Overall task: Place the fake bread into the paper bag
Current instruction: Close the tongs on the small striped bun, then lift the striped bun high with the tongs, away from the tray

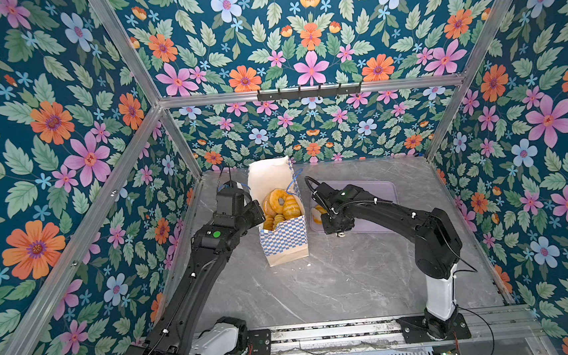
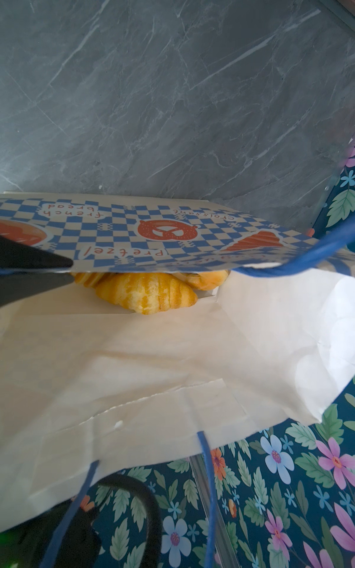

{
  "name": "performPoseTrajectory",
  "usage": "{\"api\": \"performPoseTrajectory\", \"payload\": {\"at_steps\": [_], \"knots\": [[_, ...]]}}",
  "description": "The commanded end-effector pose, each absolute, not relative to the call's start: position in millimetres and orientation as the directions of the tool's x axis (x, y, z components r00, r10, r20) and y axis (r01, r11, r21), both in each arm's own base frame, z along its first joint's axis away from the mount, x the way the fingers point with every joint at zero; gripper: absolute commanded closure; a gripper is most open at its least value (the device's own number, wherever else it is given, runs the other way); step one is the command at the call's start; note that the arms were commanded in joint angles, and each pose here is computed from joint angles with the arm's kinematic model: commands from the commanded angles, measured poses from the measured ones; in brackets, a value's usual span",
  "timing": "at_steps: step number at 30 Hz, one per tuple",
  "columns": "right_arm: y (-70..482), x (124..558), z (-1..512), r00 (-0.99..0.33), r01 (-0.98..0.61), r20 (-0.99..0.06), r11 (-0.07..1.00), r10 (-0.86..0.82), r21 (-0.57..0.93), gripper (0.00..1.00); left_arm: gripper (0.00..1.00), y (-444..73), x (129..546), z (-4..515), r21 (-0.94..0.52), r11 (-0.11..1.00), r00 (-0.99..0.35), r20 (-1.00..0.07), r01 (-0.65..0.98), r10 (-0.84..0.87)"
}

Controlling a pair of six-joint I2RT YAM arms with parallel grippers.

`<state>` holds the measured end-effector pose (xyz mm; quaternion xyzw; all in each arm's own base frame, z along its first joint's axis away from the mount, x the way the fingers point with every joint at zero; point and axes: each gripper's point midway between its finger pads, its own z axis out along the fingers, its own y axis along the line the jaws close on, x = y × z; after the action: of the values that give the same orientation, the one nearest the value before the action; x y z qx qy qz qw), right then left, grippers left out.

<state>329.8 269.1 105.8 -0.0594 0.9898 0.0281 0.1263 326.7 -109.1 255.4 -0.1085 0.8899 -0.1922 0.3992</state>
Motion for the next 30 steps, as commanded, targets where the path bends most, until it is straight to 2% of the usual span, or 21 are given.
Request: {"api": "performPoseTrajectory", "payload": {"at_steps": [1, 14, 30], "knots": [[269, 336, 106, -0.957, -0.117, -0.27, 0.992, -0.102, 0.04, 0.54, 0.95, -106, 322, 247, -0.399, 0.916, -0.682, -0.655, -0.051, -0.324], [256, 337, 107, -0.958, -0.096, -0.275, 0.994, -0.077, 0.058, 0.67, 0.95, -108, 325, 249, -0.401, 0.915, -0.684, -0.655, -0.047, -0.322], [219, 336, 140, -0.941, -0.051, -0.336, 0.997, -0.028, 0.059, 0.71, 0.95, -109, 326, 251, -0.405, 0.913, -0.681, -0.657, -0.042, -0.323]]}}
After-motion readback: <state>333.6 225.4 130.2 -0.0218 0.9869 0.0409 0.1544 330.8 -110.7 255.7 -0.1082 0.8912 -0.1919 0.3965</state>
